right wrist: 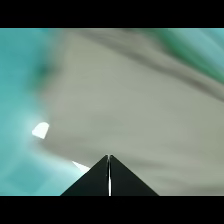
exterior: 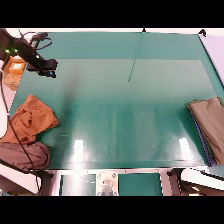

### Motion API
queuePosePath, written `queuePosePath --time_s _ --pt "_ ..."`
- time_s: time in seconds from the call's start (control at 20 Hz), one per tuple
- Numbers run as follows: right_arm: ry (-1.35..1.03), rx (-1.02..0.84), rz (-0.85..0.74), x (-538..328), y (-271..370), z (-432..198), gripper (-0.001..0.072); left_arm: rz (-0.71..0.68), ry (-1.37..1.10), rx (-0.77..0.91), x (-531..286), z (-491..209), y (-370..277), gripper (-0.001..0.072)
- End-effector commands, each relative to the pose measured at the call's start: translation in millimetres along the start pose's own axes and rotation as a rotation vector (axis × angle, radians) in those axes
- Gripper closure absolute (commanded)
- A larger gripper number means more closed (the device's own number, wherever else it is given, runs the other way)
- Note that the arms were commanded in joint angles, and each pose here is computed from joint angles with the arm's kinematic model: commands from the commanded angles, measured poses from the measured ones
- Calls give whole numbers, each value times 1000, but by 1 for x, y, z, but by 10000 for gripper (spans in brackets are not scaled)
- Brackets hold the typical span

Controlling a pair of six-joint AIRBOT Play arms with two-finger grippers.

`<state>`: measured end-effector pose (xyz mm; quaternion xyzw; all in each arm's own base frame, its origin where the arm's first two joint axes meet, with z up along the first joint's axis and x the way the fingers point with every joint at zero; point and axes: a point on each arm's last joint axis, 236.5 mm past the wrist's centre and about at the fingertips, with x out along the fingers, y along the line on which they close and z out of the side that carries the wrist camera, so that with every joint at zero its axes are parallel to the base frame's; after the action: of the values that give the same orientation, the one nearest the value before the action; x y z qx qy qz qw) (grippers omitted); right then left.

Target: Fold the shirts.

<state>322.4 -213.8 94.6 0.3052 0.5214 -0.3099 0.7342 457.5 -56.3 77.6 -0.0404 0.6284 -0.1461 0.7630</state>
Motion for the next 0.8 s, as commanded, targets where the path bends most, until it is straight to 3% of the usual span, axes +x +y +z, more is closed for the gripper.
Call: queuePosePath --time_s 0.0,0.15,0.35,0.5,0.75 --pt "31 -205 166 4 88 -47 702 -52 -15 12 -20 -22 -28 683" --pt "151 -347 159 41 97 -140 703 -58 -11 26 -19 -68 -50 683" --pt "292 -476 136 68 58 -255 702 -72 16 17 1 -150 -76 682" --pt "280 -504 167 63 48 -277 700 -73 39 -11 10 -190 -77 682" --pt "280 -503 179 57 48 -280 699 -68 42 -10 10 -195 -76 681"
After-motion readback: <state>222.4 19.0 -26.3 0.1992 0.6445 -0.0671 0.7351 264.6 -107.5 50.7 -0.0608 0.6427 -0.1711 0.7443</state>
